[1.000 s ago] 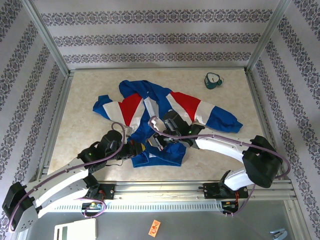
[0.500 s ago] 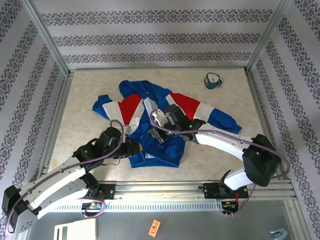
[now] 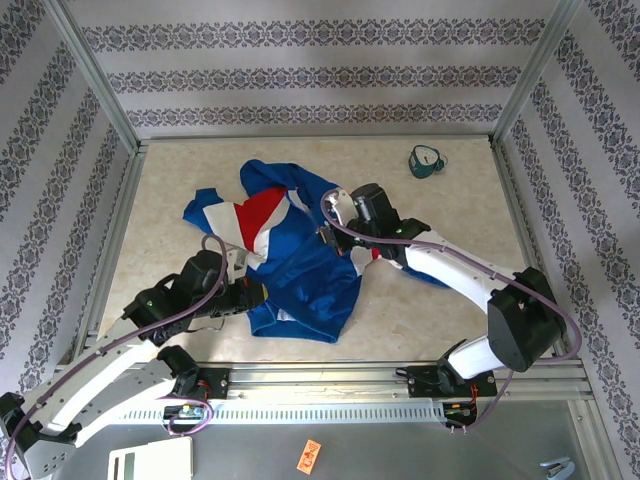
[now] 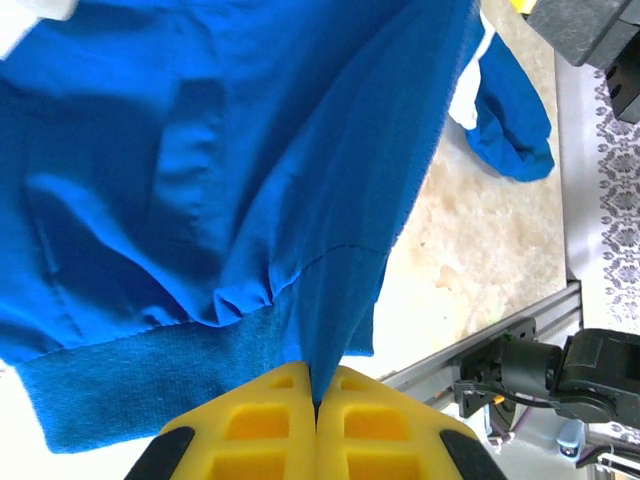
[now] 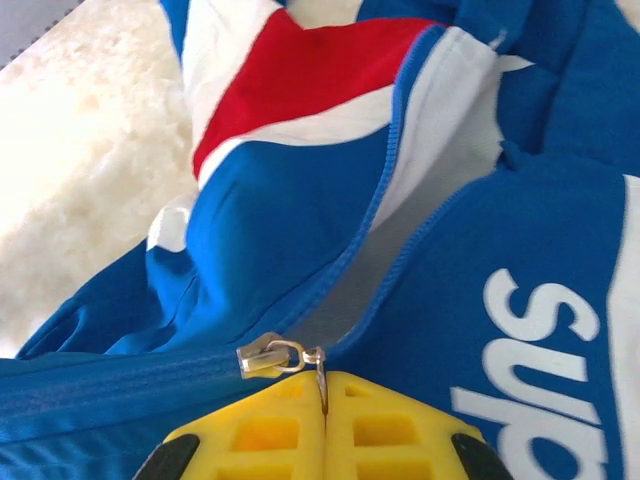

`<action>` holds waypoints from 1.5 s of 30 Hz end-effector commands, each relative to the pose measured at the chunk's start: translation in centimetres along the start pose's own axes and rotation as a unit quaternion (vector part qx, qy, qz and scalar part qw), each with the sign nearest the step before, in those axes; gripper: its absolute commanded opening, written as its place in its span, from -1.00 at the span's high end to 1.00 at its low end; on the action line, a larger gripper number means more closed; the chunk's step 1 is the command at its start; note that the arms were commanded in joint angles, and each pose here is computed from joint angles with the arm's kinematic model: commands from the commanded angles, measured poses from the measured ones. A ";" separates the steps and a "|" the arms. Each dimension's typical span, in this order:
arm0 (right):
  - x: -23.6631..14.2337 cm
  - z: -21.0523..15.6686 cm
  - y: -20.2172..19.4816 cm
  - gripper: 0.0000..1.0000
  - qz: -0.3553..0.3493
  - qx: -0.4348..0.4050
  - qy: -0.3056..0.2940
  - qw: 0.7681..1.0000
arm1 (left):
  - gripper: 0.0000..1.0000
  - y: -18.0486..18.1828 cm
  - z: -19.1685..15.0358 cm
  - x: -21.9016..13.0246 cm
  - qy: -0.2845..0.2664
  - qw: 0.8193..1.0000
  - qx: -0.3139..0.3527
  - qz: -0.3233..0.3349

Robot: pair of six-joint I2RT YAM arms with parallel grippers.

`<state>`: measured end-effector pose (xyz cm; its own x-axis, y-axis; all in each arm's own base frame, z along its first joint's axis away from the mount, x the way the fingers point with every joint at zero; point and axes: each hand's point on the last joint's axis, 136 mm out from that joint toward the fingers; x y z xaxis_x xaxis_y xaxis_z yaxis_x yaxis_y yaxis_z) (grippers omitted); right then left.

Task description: Zip up the jacket

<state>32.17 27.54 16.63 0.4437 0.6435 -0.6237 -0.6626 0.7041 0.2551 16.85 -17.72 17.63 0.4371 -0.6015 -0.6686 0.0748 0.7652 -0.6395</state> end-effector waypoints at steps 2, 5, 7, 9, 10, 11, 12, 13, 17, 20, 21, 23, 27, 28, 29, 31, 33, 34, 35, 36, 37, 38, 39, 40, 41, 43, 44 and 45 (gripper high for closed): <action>-1.5 1.7 -3.3 1.00 -0.058 0.002 -0.023 0.998 | 1.00 1.9 -0.2 -1.5 0.011 0.999 0.000 0.047; -2.2 1.7 -4.2 1.00 -0.068 0.006 -0.027 0.997 | 1.00 2.0 0.4 -1.8 0.008 0.999 -0.002 0.051; -2.7 1.7 -4.7 1.00 -0.074 0.007 -0.028 0.997 | 1.00 2.1 0.9 -1.9 0.006 0.998 -0.001 0.056; -3.2 1.8 -5.2 1.00 -0.082 0.008 -0.031 0.996 | 1.00 2.2 1.5 -2.0 0.006 0.998 -0.003 0.060; -3.5 1.9 -5.4 1.00 -0.086 0.009 -0.034 0.996 | 1.00 2.2 1.8 -2.1 0.005 0.998 -0.005 0.060; -3.8 2.0 -5.7 1.00 -0.092 0.008 -0.038 0.995 | 1.00 2.2 2.2 -2.1 0.005 0.998 -0.006 0.060; -4.2 2.1 -6.1 1.00 -0.099 0.011 -0.040 0.994 | 1.00 2.2 2.7 -2.1 0.004 0.998 -0.005 0.061; -4.5 2.2 -6.4 1.00 -0.104 0.012 -0.042 0.994 | 1.00 2.2 3.1 -2.1 0.004 0.998 -0.006 0.061; -5.6 2.7 -7.3 1.00 -0.123 0.018 -0.052 0.991 | 1.00 1.8 5.4 -1.6 -0.001 0.999 -0.005 0.044; -6.0 3.0 -7.2 1.00 -0.121 0.020 -0.057 0.991 | 1.00 1.5 7.1 -1.0 -0.004 0.999 -0.003 0.032; -6.0 3.2 -7.2 1.00 -0.118 0.021 -0.058 0.991 | 1.00 1.4 7.7 -0.9 -0.003 1.000 0.001 0.030; -6.0 3.2 -7.0 1.00 -0.116 0.025 -0.058 0.991 | 1.00 1.5 8.8 -0.7 -0.003 1.000 0.004 0.030; -6.8 3.3 -7.5 1.00 -0.137 0.029 -0.062 0.988 | 1.00 2.0 11.3 -0.3 -0.003 1.000 0.007 0.030; -7.1 3.3 -7.7 1.00 -0.145 0.028 -0.064 0.987 | 1.00 2.1 11.9 -0.3 -0.005 1.000 0.007 0.030; -7.5 3.4 -7.8 1.00 -0.154 0.026 -0.067 0.986 | 1.00 2.2 12.5 -0.2 -0.005 1.000 0.008 0.030; -8.2 3.6 -7.9 1.00 -0.164 0.023 -0.069 0.984 | 1.00 2.0 13.6 0.0 -0.008 1.000 0.014 0.025; -9.0 3.9 -8.0 1.00 -0.176 0.019 -0.065 0.982 | 1.00 1.8 14.6 0.5 -0.008 1.000 0.020 0.020; -9.3 3.9 -8.1 1.00 -0.182 0.017 -0.060 0.981 | 1.00 1.7 15.0 0.7 -0.009 1.000 0.023 0.018; -9.8 4.3 -8.0 1.00 -0.187 0.014 -0.059 0.981 | 1.00 1.6 15.4 1.0 -0.008 1.000 0.024 0.015; -10.5 4.9 -8.0 1.00 -0.193 0.010 -0.062 0.979 | 1.00 1.3 16.0 1.1 -0.009 0.999 0.028 0.012; -10.9 5.3 -8.0 1.00 -0.197 0.008 -0.064 0.978 | 1.00 1.1 16.5 1.2 -0.010 0.999 0.033 0.011; -11.5 5.8 -7.8 1.00 -0.201 0.004 -0.067 0.977 | 1.00 0.9 17.0 1.3 -0.012 0.999 0.037 0.011; -12.0 6.2 -7.8 1.00 -0.205 0.002 -0.071 0.976 | 1.00 0.8 17.5 1.4 -0.011 0.999 0.042 0.012; -12.3 6.6 -7.6 1.00 -0.206 0.000 -0.074 0.976 | 1.00 0.7 17.9 1.3 -0.012 0.999 0.047 0.014; -12.7 6.9 -7.5 1.00 -0.208 -0.001 -0.075 0.975 | 1.00 0.5 18.4 1.2 -0.014 0.998 0.053 0.016; -13.0 7.2 -6.9 1.00 -0.211 -0.010 -0.072 0.975 | 1.00 0.1 18.9 0.9 -0.015 0.998 0.063 0.016; -13.0 7.3 -6.5 1.00 -0.210 -0.015 -0.068 0.975 | 1.00 -0.1 19.0 0.7 -0.015 0.998 0.066 0.014; -12.9 7.3 -5.9 1.00 -0.207 -0.019 -0.066 0.976 | 1.00 -0.3 18.9 0.6 -0.013 0.998 0.067 0.011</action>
<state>35.46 17.93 26.44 0.7143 0.3869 -0.5832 -0.4542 0.8902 0.0343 33.86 -14.72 23.17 0.4413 -0.5870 -0.6788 0.1429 0.7927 -0.5927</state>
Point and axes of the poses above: each hand's point on the last joint's axis, 136 mm out from that joint toward the fingers, its own x axis out along the fingers, its own y axis along the line the jaws close on, z = x × y, and after that the axes turned 1 degree about x, right-handed
